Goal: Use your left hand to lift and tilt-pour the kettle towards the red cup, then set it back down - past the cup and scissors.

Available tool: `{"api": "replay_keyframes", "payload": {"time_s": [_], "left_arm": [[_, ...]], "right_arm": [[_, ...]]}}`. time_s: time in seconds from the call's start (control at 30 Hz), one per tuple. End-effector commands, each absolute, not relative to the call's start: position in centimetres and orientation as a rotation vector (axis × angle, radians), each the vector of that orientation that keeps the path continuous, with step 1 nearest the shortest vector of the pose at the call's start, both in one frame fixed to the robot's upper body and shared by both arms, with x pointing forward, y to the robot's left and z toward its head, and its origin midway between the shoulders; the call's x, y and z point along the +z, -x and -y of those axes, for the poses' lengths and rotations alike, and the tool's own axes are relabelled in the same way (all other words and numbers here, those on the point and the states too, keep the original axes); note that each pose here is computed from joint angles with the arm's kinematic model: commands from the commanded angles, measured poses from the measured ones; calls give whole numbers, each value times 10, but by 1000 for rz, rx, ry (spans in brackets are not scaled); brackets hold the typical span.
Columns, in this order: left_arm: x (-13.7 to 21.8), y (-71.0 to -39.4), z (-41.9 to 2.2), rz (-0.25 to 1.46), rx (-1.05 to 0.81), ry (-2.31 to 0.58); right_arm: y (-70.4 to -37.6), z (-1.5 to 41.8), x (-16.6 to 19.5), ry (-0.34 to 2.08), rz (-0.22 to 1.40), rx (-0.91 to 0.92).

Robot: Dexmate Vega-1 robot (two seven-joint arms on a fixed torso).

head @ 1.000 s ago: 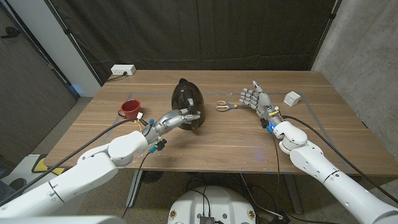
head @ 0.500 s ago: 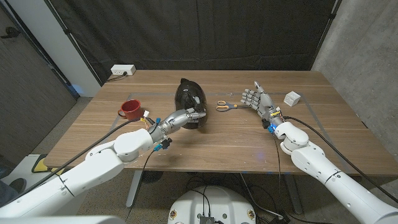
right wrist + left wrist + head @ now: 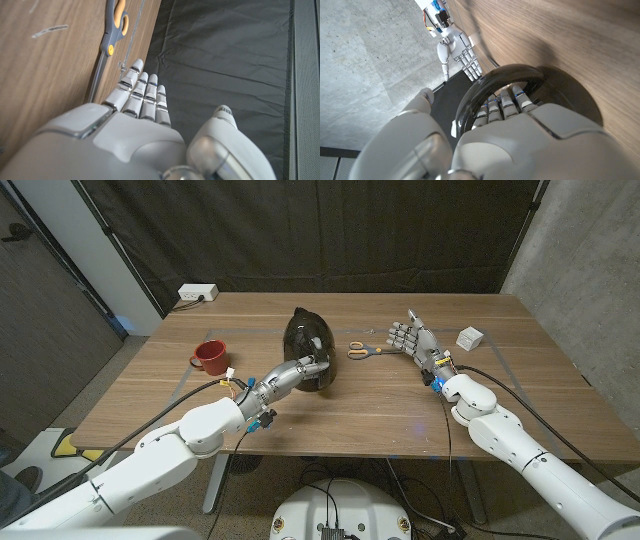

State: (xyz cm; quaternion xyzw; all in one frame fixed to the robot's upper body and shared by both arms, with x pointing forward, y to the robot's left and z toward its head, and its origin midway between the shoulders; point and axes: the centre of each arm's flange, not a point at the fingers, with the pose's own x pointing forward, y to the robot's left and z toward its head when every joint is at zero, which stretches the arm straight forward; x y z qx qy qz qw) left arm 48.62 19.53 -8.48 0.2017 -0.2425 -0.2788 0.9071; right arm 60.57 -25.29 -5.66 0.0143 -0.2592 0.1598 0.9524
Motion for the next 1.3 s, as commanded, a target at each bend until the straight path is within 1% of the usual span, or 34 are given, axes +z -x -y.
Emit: {"api": "replay_keyframes", "payload": {"time_s": [0.03, 0.3, 0.5, 0.77, 1.1, 1.3], "left_arm": [[-100, -502, -181, 483, -675, -357], [-104, -509, -171, 460, -748, -378], [-106, -504, -165, 458, -794, -374], [-108, -492, -175, 479, -774, -371], [-105, -481, -179, 510, -792, -404], [-96, -488, -172, 517, -829, -461]], "right_arm": [[-611, 249, -54, -20, 521, 348], [-609, 251, -54, -18, 515, 338], [-608, 252, -55, -22, 513, 329], [-608, 252, -56, -25, 516, 325], [-609, 248, -54, -22, 521, 330], [-609, 247, -53, -17, 520, 338]]}}
